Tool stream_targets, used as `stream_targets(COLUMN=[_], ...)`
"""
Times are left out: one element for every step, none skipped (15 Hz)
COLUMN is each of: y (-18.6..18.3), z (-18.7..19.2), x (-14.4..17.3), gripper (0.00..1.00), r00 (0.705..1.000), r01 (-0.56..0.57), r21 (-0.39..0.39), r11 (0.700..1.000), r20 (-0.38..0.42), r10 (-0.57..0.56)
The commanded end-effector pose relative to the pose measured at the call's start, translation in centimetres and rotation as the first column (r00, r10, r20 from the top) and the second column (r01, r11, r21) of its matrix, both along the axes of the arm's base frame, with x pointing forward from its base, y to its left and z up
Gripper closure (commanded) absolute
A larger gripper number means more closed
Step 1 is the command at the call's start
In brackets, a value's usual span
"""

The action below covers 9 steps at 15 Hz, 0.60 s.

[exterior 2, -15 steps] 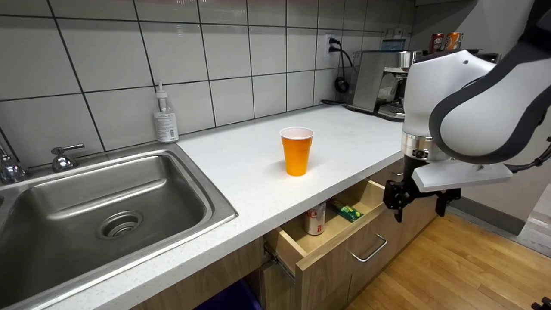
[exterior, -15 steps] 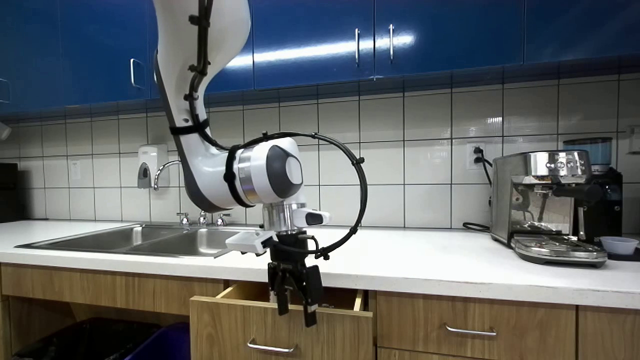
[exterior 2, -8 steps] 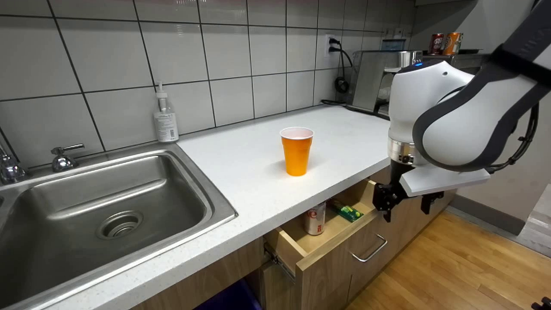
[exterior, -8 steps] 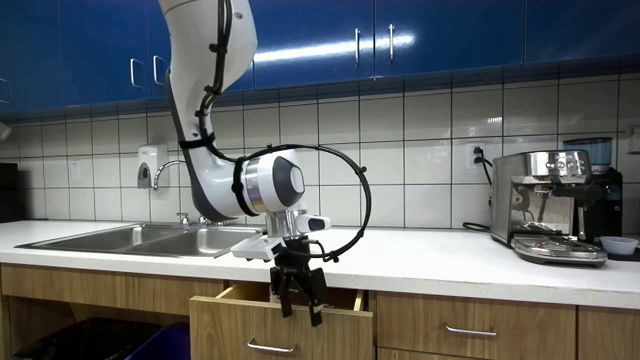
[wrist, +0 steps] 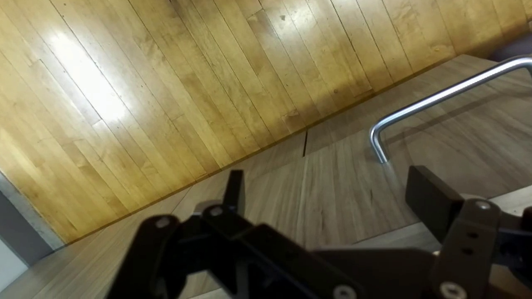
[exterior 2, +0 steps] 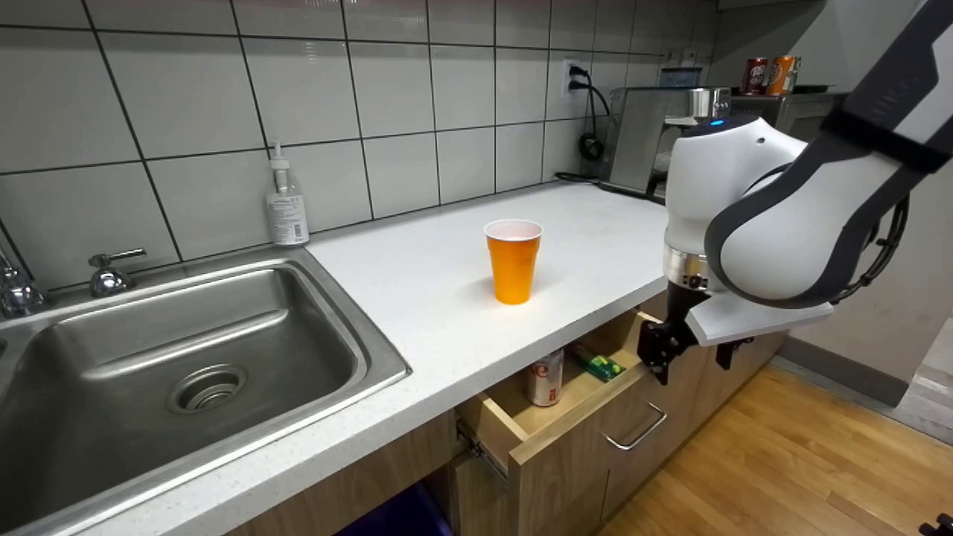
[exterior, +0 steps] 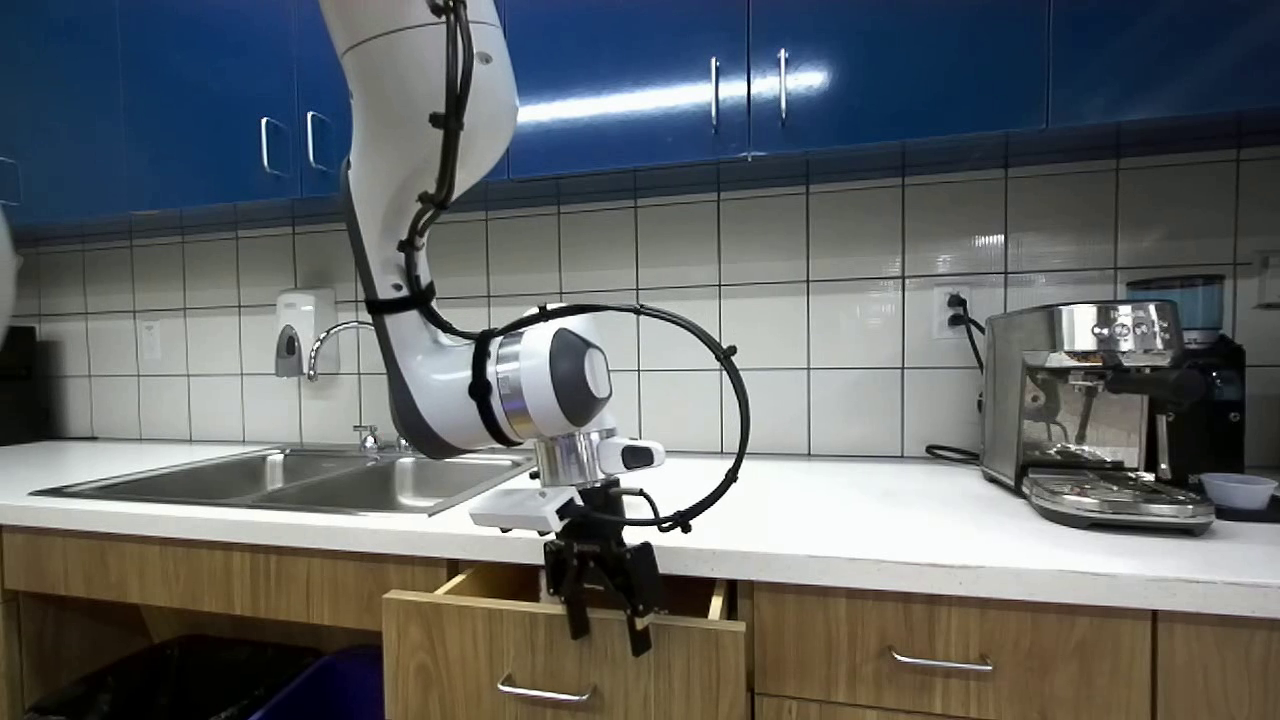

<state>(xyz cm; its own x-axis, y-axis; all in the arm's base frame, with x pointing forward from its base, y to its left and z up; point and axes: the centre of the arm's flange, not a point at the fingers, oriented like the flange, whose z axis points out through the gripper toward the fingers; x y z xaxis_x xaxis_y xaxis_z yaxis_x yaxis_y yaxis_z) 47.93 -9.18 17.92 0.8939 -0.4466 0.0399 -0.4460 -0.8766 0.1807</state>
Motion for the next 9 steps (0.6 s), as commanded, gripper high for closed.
stream_targets(y=[-1.0,-1.1,-1.2,-1.3,-1.4,-1.6,-1.7,-1.9,-2.1], z=[0.4,0.4,0.5,0.5,0.5,0.5,0.6,0.7,0.7], x=[1.2,1.3,1.3,1.4,1.4,1.5,1.6,1.7,1.7], gripper=[0.00,0.00,0.00,0.00,0.00,0.00,0.00,0.00,0.00], r00=[0.998,0.998,0.998,0.997,0.997,0.997,0.997,0.996,0.996], r01=[-0.018,-0.017,-0.017,-0.017,-0.016,-0.015,-0.013,-0.013,-0.012], r21=[-0.026,-0.027,-0.030,-0.031,-0.032,-0.034,-0.035,-0.036,-0.036], r11=[1.000,0.999,0.999,0.999,0.999,0.999,0.999,0.999,0.999], r20=[0.057,0.062,0.066,0.069,0.074,0.077,0.080,0.083,0.085], r10=[0.019,0.019,0.019,0.019,0.018,0.017,0.016,0.016,0.015])
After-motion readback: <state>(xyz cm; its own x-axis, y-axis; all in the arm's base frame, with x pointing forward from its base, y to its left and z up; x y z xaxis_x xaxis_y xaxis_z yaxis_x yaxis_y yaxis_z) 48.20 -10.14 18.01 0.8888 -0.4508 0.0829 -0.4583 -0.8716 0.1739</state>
